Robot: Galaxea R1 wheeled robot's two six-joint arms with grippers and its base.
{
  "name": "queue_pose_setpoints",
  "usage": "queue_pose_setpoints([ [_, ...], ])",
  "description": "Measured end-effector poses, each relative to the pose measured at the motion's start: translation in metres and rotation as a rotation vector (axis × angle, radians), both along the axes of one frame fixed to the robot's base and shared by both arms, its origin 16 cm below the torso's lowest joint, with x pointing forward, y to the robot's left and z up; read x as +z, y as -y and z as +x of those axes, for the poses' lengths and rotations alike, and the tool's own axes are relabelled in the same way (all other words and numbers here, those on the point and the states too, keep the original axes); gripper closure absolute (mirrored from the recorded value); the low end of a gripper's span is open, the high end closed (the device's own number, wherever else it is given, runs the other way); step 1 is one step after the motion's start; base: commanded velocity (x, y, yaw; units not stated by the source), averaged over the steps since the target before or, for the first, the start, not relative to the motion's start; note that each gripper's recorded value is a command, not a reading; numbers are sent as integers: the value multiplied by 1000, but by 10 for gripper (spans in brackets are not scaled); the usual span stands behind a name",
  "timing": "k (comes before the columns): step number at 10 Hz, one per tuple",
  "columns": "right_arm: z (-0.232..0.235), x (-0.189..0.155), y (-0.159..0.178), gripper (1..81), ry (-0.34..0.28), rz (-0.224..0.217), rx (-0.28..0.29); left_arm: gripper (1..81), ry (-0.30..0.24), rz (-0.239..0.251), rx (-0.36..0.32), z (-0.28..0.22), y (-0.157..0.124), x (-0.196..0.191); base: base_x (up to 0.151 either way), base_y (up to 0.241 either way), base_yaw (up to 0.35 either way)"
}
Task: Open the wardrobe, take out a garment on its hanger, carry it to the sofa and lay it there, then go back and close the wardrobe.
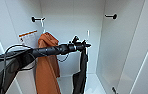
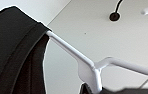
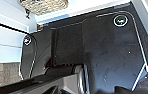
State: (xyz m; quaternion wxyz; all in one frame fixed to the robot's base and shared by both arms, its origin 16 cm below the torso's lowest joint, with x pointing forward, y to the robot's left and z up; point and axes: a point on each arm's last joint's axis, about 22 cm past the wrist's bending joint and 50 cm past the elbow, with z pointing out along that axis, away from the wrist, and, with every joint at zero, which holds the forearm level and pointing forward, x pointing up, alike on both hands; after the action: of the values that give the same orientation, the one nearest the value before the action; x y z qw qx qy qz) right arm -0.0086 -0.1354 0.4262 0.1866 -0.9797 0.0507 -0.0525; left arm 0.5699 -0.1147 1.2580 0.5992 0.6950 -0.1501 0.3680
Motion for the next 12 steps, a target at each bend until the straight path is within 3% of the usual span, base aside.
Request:
queue_pose_setpoints([
  [2, -27, -1, -2, 10, -36, 1, 5, 811, 3, -12, -11, -5, 0, 5, -133, 0, 0],
  [5, -4, 0, -1, 10, -4, 1, 2, 811, -2, -11, -3, -1, -4, 0, -137, -41, 0],
  [7, -14, 0, -4, 10, -16, 6, 3, 811, -10, -9, 12, 4, -13, -5, -145, -61, 0],
  [12, -16, 0, -2, 10, -18, 3, 4, 811, -28, -10, -17, -10, -4, -16, -95, -12, 0],
])
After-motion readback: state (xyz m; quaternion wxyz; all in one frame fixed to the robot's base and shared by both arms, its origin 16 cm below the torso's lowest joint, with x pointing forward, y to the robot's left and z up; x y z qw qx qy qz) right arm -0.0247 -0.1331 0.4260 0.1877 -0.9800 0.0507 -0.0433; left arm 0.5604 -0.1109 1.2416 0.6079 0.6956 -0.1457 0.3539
